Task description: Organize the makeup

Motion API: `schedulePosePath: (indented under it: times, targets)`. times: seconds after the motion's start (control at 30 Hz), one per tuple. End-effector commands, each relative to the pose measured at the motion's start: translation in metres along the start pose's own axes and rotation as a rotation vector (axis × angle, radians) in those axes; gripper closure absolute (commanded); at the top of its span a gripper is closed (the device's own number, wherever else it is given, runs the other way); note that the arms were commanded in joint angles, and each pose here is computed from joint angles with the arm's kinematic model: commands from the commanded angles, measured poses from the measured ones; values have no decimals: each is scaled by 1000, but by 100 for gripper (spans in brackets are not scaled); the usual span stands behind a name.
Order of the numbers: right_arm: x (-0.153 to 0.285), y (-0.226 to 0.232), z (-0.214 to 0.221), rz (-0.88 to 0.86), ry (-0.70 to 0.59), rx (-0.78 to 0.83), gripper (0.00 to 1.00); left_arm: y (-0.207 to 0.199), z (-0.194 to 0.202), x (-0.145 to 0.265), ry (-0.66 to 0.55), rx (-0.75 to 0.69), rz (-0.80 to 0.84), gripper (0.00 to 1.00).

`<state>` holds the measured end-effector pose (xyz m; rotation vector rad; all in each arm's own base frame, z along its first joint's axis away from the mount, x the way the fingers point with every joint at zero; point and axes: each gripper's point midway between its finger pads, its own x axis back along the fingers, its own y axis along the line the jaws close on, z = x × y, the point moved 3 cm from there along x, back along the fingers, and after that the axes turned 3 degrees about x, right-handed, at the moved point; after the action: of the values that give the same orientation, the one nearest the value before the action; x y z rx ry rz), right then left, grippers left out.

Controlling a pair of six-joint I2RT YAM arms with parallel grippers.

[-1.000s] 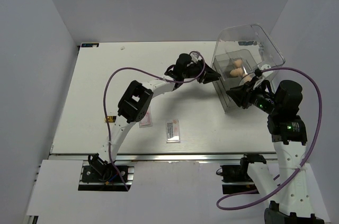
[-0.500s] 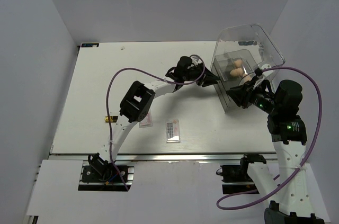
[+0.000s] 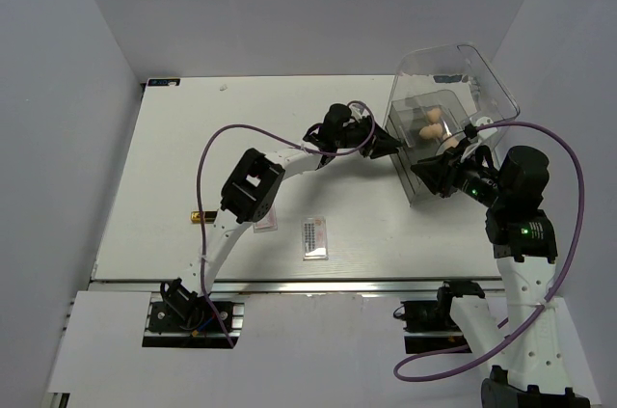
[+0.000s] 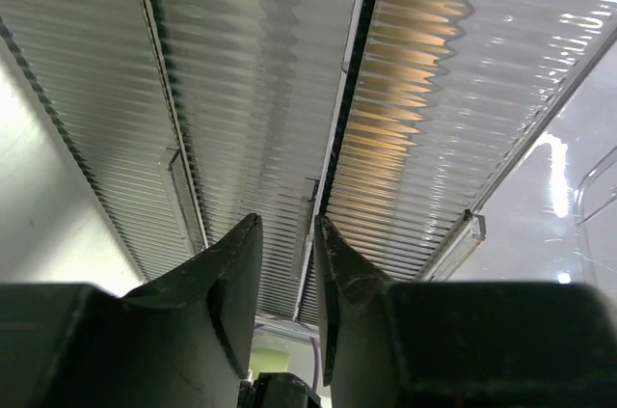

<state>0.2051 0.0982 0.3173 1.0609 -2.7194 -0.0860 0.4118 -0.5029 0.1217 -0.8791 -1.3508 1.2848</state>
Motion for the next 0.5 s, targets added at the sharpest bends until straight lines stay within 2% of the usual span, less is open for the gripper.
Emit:
schedulePosePath:
  times: [0.0, 0.13, 0.23, 0.3, 0.37, 0.47]
  targets:
    - [1, 2, -8, -3, -36, 27, 69, -20, 7, -6, 5, -31, 57, 63]
    - [0, 2, -6, -6, -34, 21, 69, -18, 8, -6, 4, -14, 66, 72]
    - [1, 3, -7, -7, -39, 23, 69, -17, 7, -6, 0, -7, 74, 83]
    - [1, 2, -7, -6, -39, 23, 69, -19, 8, -5, -1, -9, 89, 96]
    - [1, 3, -7, -7, -37, 21, 69, -18, 9, -4, -1, 1, 92, 100]
    - [1, 3, -8, -7, -41, 24, 69, -17, 10, 1, -4, -2, 94, 100]
